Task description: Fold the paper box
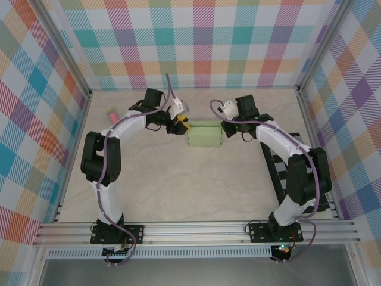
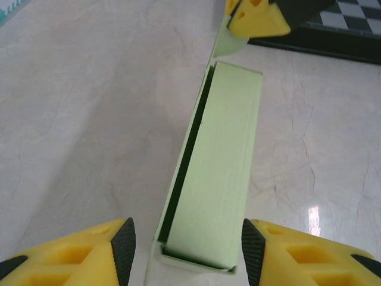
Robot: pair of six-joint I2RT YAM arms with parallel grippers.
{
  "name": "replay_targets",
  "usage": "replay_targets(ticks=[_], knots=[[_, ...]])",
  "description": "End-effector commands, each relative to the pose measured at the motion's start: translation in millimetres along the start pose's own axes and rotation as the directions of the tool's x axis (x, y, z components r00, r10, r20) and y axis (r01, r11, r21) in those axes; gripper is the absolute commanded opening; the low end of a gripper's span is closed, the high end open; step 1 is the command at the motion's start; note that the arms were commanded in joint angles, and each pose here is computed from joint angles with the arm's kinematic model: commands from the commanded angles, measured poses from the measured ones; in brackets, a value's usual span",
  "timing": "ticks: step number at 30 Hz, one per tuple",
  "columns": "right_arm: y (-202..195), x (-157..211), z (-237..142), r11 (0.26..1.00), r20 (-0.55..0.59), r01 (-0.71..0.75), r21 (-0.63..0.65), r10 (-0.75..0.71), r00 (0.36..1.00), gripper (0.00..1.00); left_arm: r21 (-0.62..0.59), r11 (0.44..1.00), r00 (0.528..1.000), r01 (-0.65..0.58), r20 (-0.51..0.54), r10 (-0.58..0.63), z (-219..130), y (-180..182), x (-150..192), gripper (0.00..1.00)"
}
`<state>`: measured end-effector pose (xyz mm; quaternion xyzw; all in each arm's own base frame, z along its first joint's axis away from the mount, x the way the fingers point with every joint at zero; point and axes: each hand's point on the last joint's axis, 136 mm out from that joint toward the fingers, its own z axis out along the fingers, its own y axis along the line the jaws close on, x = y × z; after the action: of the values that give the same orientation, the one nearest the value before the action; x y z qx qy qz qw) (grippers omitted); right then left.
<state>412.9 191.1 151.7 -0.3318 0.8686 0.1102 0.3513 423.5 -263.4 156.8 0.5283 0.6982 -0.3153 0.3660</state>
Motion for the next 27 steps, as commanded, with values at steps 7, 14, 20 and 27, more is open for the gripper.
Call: replay_targets(ticks=[7, 14, 20, 27], knots=[[5, -9, 1, 0.997, 0.007, 0.044, -0.060, -0.044, 0.999, 0.00, 0.063, 0.996, 0.998, -0.063, 0.012, 0.063, -2, -2, 10, 0.45], [0, -6, 0, 0.998, -0.004, 0.041, -0.037, -0.041, 0.999, 0.00, 0.045, 0.998, 0.999, -0.045, -0.013, 0.045, -8, -3, 15, 0.43], [-3, -5, 2, 0.999, -0.011, 0.028, -0.023, -0.029, 1.000, 0.00, -0.009, 1.000, 1.000, -0.004, -0.021, 0.004, -13, 8, 17, 0.37], [-4, -6, 2, 1.000, -0.011, 0.018, -0.018, -0.018, 1.000, 0.00, -0.039, 0.999, 1.000, 0.030, -0.007, -0.030, -11, 15, 15, 0.30]])
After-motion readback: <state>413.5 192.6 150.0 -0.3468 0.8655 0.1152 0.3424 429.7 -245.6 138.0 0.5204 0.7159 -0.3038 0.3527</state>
